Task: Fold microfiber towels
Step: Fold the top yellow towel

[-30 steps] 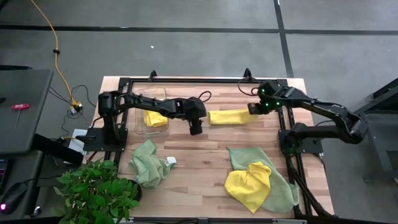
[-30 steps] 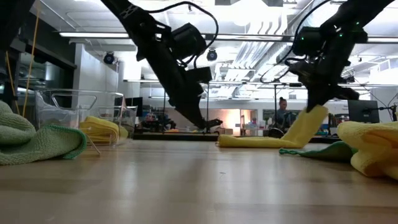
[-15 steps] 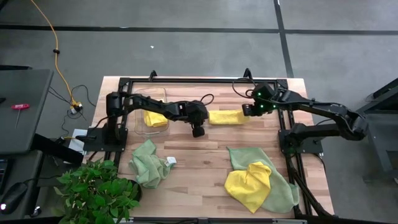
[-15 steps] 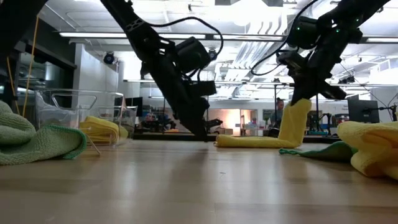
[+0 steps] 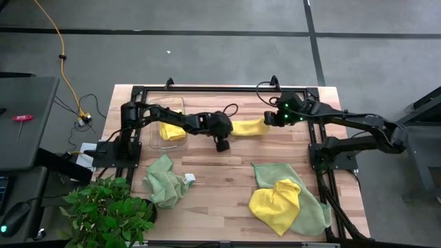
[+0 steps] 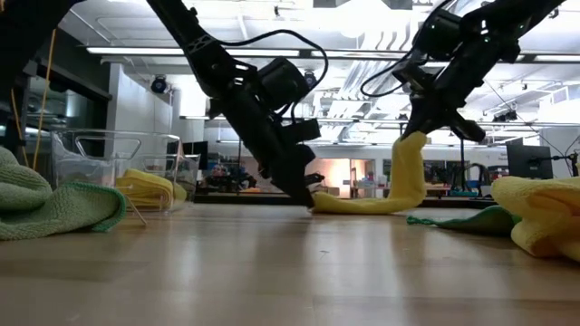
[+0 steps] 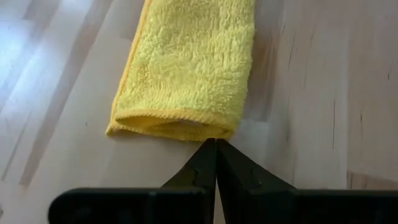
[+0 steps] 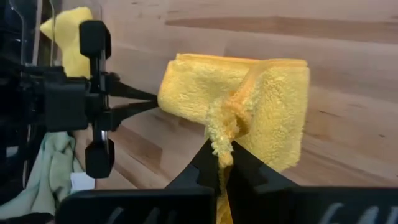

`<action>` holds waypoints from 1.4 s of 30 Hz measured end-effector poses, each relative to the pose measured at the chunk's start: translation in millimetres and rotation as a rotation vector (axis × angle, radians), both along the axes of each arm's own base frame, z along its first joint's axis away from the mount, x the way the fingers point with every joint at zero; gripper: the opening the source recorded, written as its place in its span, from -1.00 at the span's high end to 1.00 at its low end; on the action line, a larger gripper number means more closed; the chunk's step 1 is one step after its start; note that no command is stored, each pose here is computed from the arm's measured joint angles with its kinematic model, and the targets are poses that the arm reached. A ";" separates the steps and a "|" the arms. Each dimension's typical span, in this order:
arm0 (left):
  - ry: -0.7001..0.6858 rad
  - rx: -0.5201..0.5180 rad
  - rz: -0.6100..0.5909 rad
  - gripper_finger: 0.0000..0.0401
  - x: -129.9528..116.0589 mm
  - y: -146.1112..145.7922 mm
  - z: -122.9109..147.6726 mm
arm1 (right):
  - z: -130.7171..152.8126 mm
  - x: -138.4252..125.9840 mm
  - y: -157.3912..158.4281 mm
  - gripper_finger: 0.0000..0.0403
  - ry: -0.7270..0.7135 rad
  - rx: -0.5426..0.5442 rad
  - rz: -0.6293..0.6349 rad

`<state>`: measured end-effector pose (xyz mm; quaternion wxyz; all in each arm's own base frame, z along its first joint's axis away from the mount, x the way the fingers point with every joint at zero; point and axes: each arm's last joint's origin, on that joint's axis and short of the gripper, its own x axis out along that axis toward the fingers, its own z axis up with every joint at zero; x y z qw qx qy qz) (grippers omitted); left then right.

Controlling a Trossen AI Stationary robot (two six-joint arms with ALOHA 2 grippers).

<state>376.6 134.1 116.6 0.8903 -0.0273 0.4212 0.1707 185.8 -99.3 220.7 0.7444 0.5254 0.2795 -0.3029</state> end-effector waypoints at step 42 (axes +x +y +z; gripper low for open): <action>0.005 0.032 -0.058 1.00 2.7 -6.0 1.1 | -71.6 89.3 -4.7 1.00 -0.159 0.129 -0.093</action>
